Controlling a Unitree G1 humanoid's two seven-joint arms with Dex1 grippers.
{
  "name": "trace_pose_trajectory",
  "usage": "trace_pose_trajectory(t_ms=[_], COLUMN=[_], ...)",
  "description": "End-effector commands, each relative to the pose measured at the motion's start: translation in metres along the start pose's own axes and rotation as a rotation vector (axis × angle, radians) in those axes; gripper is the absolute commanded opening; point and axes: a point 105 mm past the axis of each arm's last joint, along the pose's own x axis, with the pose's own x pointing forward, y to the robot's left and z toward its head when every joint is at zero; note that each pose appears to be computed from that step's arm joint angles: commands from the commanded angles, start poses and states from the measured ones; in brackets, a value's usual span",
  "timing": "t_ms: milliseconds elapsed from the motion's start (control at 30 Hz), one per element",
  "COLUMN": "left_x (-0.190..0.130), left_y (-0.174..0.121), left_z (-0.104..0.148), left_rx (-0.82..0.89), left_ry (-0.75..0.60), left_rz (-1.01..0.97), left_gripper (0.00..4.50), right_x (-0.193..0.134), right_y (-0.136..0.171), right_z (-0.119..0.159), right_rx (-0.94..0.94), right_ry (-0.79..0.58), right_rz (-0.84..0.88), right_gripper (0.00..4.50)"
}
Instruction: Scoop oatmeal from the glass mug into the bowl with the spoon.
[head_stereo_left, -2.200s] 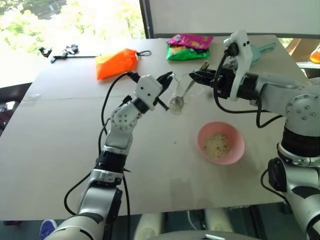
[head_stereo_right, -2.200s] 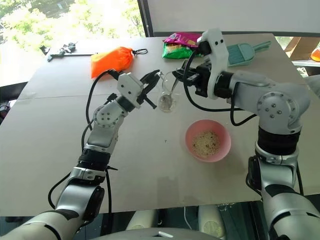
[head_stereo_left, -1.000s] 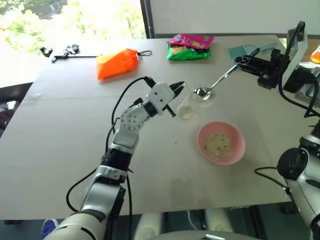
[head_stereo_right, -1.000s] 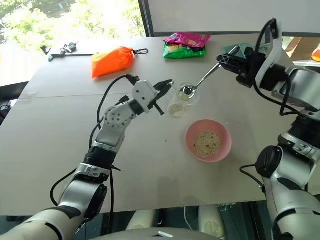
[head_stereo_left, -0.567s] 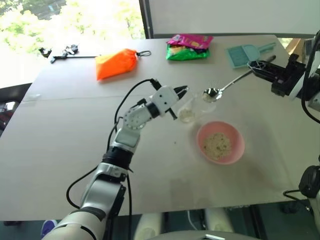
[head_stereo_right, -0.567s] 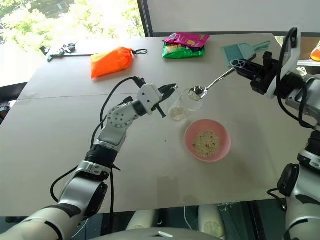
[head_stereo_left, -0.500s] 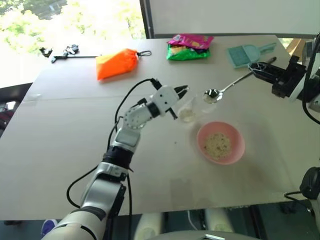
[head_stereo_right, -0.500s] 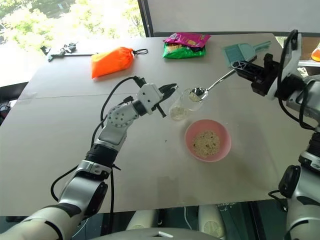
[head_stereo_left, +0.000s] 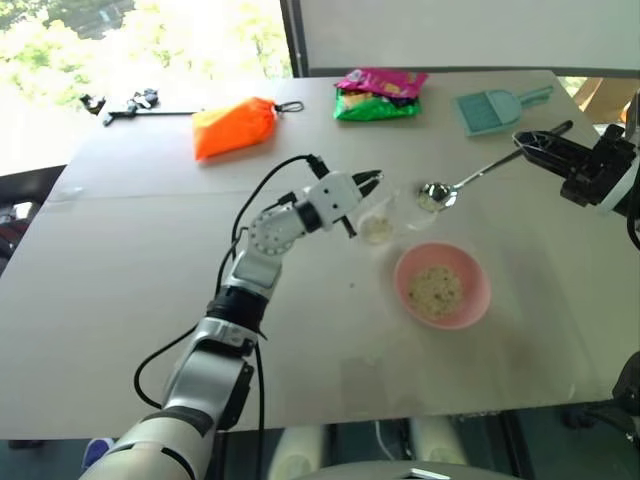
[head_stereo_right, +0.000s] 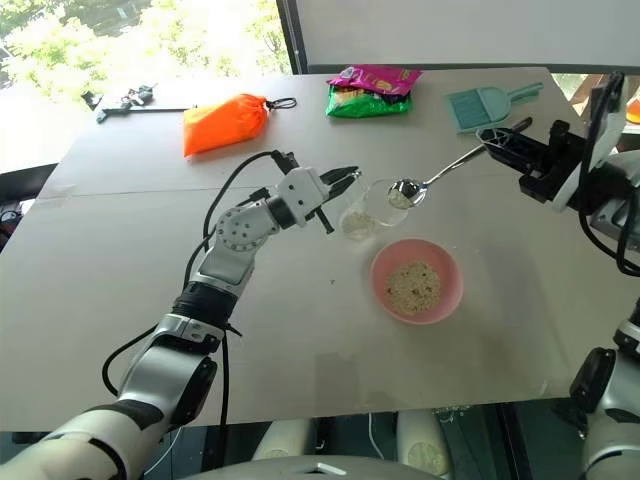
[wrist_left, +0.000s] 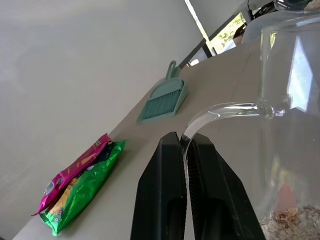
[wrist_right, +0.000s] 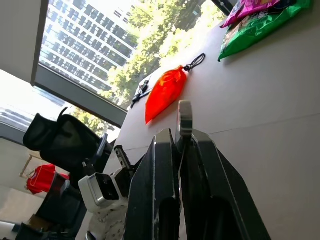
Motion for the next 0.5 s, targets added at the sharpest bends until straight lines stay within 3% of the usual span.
trace_pose_trajectory(t_ms=[33,500], left_x=[0.006,0.006], left_y=[0.008,0.014], left_z=[0.018,0.013], left_rx=[0.056,0.073], left_ry=[-0.070,-0.048], left_rz=[0.002,0.013], left_gripper=[0.03,0.03], right_x=[-0.015,-0.037], right_y=[0.015,0.014], right_z=[0.004,-0.026], right_rx=[-0.049,-0.124], right_ry=[-0.037,0.088], right_rz=[0.071,0.069], right_gripper=[0.00,0.00])
